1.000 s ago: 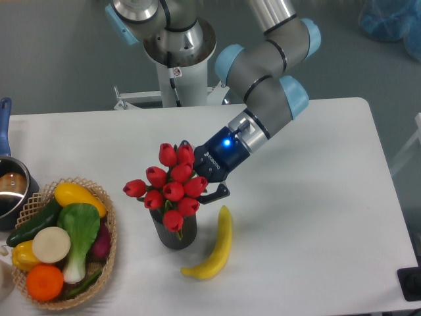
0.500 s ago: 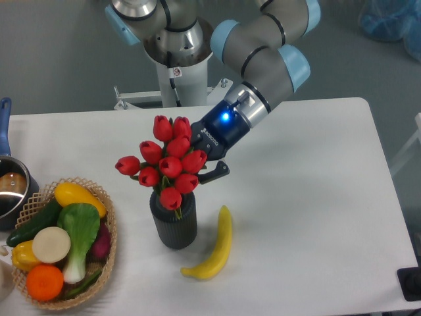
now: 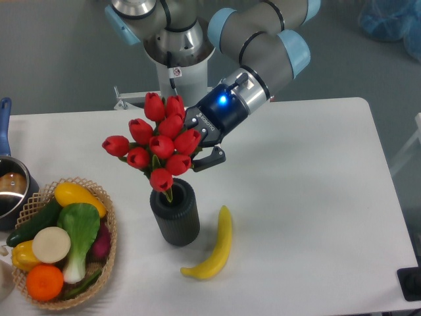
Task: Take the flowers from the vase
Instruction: 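Lift the gripped tulips straight up out of the grey vase, then carry the tulips up and away from the vase, off the table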
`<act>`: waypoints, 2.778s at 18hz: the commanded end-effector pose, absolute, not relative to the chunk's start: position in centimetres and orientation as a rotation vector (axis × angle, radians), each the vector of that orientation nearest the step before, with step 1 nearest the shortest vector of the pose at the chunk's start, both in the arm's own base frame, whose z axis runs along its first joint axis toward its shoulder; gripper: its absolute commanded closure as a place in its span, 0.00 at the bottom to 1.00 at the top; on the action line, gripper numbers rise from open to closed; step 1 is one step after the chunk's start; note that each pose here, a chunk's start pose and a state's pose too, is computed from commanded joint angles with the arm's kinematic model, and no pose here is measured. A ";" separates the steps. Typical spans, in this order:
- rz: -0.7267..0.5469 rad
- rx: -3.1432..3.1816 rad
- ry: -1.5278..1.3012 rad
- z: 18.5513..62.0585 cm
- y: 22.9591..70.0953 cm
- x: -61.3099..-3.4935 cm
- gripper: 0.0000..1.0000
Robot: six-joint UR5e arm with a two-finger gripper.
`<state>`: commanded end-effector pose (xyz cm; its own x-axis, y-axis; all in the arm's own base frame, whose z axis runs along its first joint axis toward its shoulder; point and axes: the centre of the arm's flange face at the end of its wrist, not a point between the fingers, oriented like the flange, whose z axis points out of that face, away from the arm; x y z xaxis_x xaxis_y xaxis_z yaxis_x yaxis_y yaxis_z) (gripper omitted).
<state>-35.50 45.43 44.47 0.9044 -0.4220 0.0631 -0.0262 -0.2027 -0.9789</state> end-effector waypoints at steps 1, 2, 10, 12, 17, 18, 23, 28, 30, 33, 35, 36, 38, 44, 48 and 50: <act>-0.366 -1.748 0.337 45.4 45.5 -35.9 0.52; -0.360 -1.747 0.332 46.0 45.5 -36.3 0.52; -0.333 -1.748 0.296 49.2 44.9 -38.2 0.52; -0.338 -1.750 0.271 50.8 44.8 -38.5 0.52; -0.267 -1.775 0.184 50.6 41.1 -42.4 0.52; -0.243 -1.783 0.153 50.4 39.7 -43.7 0.52; -0.038 -1.941 -0.037 49.6 31.2 -50.5 0.52; 0.134 -2.022 -0.241 49.6 21.1 -54.8 0.52; 0.192 -2.084 -0.291 49.6 19.1 -55.4 0.52; 0.288 -2.191 -0.344 48.4 15.4 -57.1 0.52; 0.295 -2.207 -0.322 47.0 14.5 -58.0 0.52; 0.300 -2.212 -0.323 46.4 13.7 -58.5 0.52; 0.305 -2.229 -0.308 45.2 13.0 -59.2 0.52; 0.302 -2.272 -0.317 44.6 13.3 -59.2 0.52; 0.289 -2.266 -0.325 44.6 13.5 -59.1 0.52; 0.289 -2.265 -0.324 44.6 13.5 -59.1 0.52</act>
